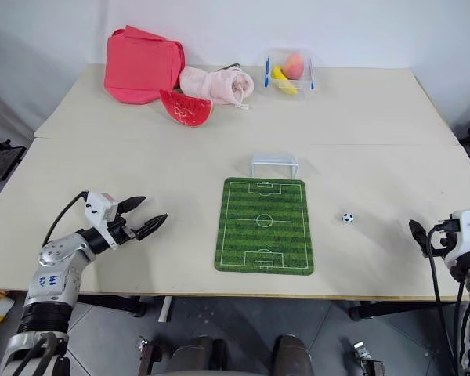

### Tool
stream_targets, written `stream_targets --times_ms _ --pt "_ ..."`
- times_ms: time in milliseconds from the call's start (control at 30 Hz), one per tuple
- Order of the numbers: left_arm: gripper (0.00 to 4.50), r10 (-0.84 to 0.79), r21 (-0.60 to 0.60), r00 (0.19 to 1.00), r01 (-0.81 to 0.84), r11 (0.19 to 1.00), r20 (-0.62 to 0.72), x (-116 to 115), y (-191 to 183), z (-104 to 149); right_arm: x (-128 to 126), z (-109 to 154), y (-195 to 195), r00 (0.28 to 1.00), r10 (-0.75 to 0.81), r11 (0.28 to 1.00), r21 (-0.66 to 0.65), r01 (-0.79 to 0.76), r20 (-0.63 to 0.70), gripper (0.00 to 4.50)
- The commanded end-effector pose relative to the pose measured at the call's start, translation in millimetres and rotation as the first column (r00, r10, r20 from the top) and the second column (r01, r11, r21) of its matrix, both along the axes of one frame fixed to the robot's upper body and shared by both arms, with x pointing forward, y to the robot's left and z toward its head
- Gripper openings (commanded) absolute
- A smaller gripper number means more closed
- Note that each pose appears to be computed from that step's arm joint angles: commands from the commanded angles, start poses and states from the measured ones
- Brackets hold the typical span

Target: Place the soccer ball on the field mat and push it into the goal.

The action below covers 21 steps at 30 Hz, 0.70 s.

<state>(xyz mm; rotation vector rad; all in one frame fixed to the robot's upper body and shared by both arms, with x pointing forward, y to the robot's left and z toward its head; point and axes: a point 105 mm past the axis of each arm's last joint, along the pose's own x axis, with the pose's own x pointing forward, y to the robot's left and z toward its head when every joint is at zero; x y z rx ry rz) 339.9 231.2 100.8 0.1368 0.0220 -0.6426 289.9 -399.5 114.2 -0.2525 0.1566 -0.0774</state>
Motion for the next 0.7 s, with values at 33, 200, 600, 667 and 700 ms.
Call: stream_targets --times_ms 33,200,600,667,700 --pt "4.5 0.011 -0.004 1.0 -0.011 1.0 0.029 1.5 3.1 8.3 -0.4 11.2 -2.6 0.999 -0.009 1.0 -0.006 0.009 0.039 4.48" --pt "4.5 0.03 -0.021 0.999 -0.029 0.999 0.025 3.9 6.3 12.8 -0.8 17.9 1.0 0.999 0.019 1.0 -0.005 -0.019 0.034 4.48" --pt "4.5 -0.268 0.008 0.963 0.268 0.963 0.024 -15.6 -32.1 25.3 27.4 66.6 114.1 0.814 0.576 0.817 0.01 -0.577 -0.073 4.48" --pt "4.5 -0.292 0.04 0.956 0.291 0.956 0.018 -16.2 -35.5 22.2 30.6 60.7 126.3 0.762 0.636 0.769 0.02 -0.639 -0.122 4.48" --pt "4.5 -0.293 0.047 0.956 0.292 0.955 0.017 -15.6 -36.1 21.0 34.0 56.1 130.3 0.74 0.657 0.75 0.023 -0.661 -0.145 4.48"
